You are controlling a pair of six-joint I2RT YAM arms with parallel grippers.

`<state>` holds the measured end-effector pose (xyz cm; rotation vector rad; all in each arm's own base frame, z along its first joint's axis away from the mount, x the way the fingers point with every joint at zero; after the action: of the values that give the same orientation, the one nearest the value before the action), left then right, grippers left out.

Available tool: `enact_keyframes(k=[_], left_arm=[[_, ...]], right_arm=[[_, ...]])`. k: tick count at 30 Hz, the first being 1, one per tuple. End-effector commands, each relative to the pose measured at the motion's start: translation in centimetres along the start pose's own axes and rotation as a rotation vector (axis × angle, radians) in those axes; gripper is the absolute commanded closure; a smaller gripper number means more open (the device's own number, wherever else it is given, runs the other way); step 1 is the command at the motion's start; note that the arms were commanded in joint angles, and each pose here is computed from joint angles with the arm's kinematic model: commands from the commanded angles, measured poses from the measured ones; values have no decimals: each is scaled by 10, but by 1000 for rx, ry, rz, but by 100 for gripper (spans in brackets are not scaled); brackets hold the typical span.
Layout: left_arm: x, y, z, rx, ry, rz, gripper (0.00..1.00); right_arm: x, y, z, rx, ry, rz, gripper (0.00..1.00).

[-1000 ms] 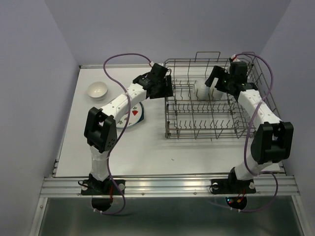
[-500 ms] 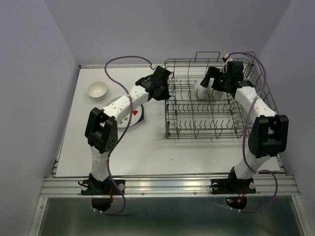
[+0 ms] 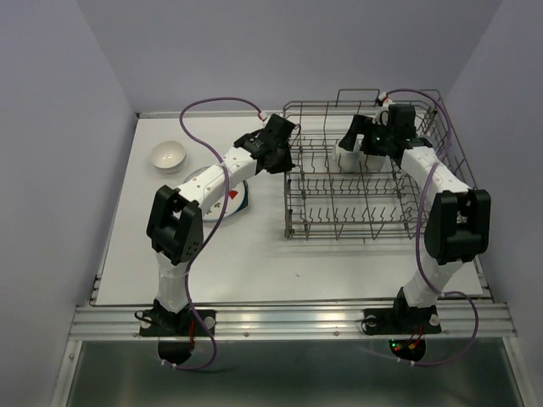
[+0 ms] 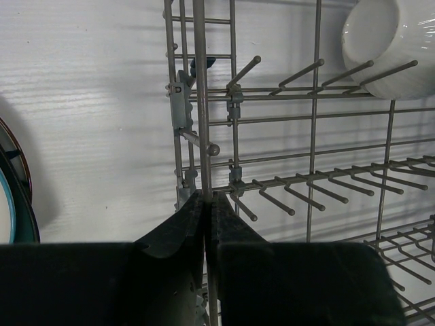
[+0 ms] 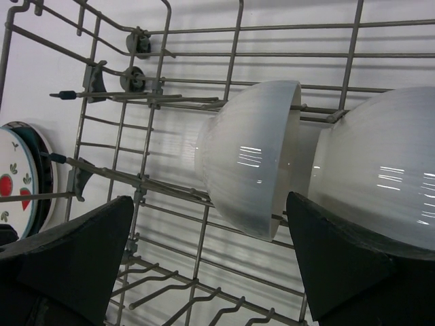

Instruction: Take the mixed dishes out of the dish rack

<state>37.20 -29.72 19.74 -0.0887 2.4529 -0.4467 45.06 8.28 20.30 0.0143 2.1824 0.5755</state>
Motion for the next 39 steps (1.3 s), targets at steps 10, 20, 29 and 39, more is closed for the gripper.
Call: enact_keyframes(k=[10,20,29,39], left_arm=[[-7,0,-8,-18,-47,14,98],[-4,2,-7,-28,-41,0,100],[-1,4,-6,-36,-32,-5,100],[5,11,-1,-69,-14,-14,100]], right_arm=[[-20,10,13,-100,-45,-37,0],[-6,10,24,-187,22,10,27],[1,-4,32,-217,55,69,51],[-2,-21,24,-347,38,106,77]])
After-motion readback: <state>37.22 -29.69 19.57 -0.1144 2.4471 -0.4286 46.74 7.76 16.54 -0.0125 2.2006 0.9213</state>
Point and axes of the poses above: each gripper's point midway between its finger pads, its own z axis out along the fingers, its own y axis along the line the jaws close on, x = y × z, the point moved 5 cm from there along -z, back along the fingers
